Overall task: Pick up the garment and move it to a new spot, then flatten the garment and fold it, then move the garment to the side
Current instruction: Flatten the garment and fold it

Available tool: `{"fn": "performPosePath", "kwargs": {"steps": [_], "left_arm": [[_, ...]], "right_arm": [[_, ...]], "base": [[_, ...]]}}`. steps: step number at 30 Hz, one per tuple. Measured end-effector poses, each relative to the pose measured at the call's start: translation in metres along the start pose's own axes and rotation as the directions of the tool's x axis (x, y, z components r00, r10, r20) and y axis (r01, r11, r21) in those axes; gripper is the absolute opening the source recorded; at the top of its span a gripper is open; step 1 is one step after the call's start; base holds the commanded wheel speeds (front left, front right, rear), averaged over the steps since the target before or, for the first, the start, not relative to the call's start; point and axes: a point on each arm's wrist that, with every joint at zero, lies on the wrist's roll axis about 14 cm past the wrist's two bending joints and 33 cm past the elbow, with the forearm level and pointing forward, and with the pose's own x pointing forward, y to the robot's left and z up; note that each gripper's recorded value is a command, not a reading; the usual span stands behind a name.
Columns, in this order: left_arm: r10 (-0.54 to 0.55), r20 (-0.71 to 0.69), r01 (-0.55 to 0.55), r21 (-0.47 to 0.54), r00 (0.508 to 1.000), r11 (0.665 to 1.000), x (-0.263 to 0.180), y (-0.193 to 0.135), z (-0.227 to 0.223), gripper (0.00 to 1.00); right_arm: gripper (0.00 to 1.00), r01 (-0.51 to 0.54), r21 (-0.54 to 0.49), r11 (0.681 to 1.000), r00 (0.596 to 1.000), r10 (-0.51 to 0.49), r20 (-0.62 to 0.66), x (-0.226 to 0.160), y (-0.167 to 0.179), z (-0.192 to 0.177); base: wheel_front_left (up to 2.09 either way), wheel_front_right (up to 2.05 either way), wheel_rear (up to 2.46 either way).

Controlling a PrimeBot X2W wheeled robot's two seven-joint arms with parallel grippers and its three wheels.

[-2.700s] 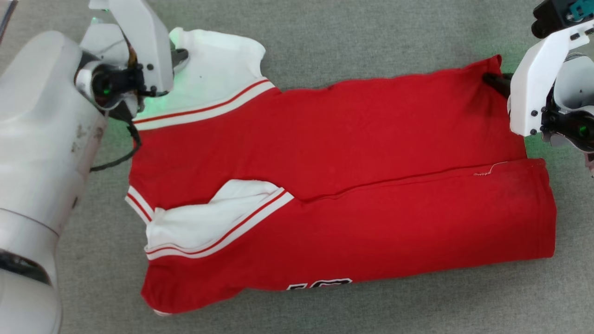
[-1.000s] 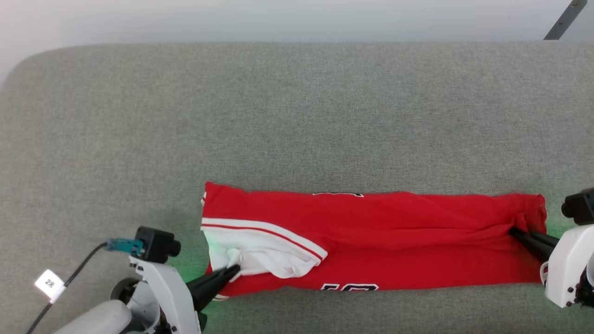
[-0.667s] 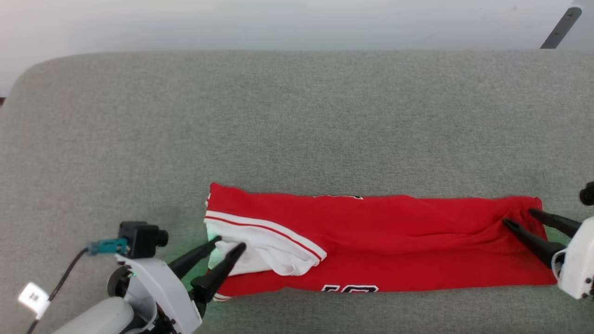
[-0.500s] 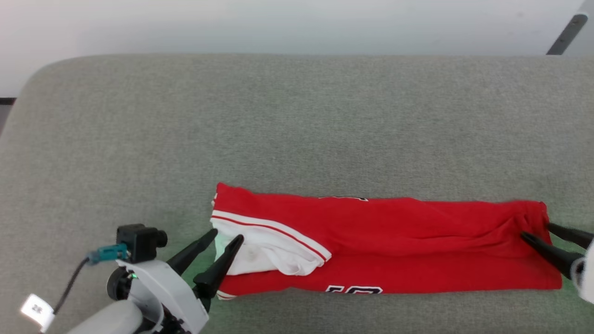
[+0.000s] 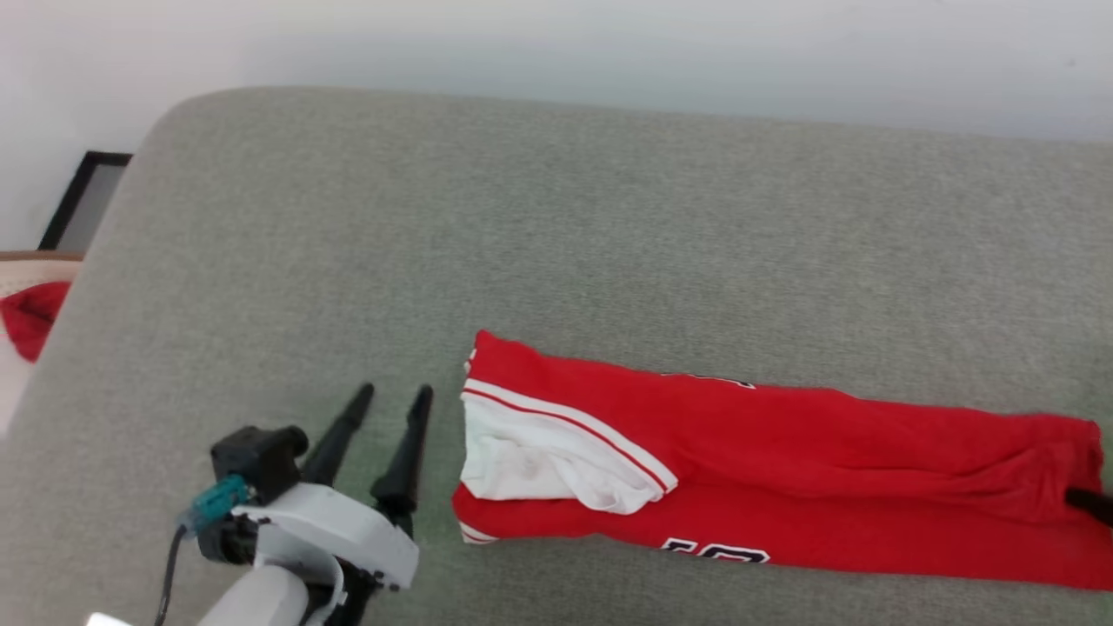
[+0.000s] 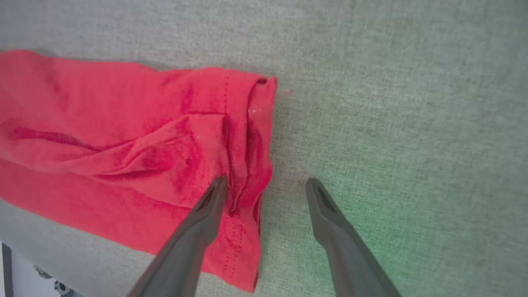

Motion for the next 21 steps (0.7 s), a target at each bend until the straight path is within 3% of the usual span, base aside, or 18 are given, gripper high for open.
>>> {"fn": "performPosePath", "kwargs": {"steps": [6,13,14,15,16,21], "left_arm": [[0.075,0.15,-0.091,0.102,0.986,0.991,-0.007,0.012,0.031,1.0],[0.101,0.202,-0.131,0.139,0.974,0.982,-0.011,0.018,0.035,1.0],[0.102,0.204,-0.132,0.14,0.974,0.981,-0.01,0.018,0.034,1.0],[0.105,0.202,-0.135,0.141,0.974,0.981,-0.01,0.019,0.033,1.0],[0.105,0.197,-0.136,0.148,0.975,0.98,-0.009,0.02,0.031,1.0],[0.115,0.189,-0.144,0.146,0.975,0.979,-0.008,0.024,0.025,1.0]], "right_arm": [[1.0,-0.009,0.032,0.999,0.997,0.011,-0.072,0.016,0.006,0.001],[1.0,-0.002,0.04,0.999,0.988,0.008,-0.155,0.038,0.012,-0.003],[0.81,0.0,0.038,0.999,0.987,0.006,-0.164,0.04,0.012,-0.004],[0.31,0.002,0.037,0.999,0.986,0.004,-0.169,0.042,0.012,-0.005],[0.0,0.005,0.035,0.999,0.985,0.001,-0.172,0.044,0.012,-0.005],[0.0,-0.016,0.066,0.998,0.992,0.024,-0.123,0.051,0.018,0.002]], "base": [[0.0,0.0,0.0],[0.0,0.0,0.0],[0.0,0.0,0.0],[0.0,0.0,0.0],[0.0,0.0,0.0],[0.0,0.0,0.0]]}}
